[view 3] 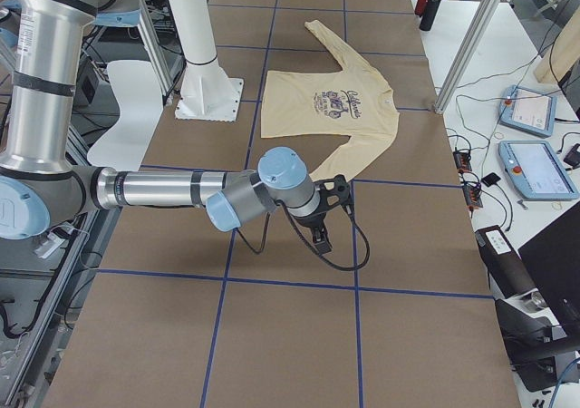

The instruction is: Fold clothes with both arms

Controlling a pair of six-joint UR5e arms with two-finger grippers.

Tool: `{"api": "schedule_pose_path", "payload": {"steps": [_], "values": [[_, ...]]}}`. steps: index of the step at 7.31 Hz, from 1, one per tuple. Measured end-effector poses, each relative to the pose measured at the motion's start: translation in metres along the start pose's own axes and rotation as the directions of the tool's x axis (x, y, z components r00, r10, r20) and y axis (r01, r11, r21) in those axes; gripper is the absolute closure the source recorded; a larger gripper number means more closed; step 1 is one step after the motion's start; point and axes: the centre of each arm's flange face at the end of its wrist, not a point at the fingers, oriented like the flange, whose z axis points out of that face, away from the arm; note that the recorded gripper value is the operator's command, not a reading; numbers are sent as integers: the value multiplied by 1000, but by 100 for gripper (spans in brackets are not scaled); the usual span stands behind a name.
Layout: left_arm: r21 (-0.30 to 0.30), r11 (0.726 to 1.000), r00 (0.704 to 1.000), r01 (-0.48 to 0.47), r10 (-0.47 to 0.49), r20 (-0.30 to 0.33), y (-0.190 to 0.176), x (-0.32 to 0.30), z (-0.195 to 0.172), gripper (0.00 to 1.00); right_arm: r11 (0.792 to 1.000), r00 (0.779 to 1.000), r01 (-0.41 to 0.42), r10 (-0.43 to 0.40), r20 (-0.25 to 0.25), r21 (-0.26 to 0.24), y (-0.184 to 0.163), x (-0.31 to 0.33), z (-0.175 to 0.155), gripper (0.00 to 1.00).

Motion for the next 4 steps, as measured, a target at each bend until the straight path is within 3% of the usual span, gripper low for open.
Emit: {"api": "schedule_pose_path", "payload": {"steps": [2,4], "values": [[7,1000,1000,-6,6,-6,-1,3,-1,0,997,995,-73,73,66,-3,-25,-59,35,1],[7,1000,1000,-8,8,-8,-1,3,-1,0,984,983,-175,174,58,28,-26,-120,83,1]]}}
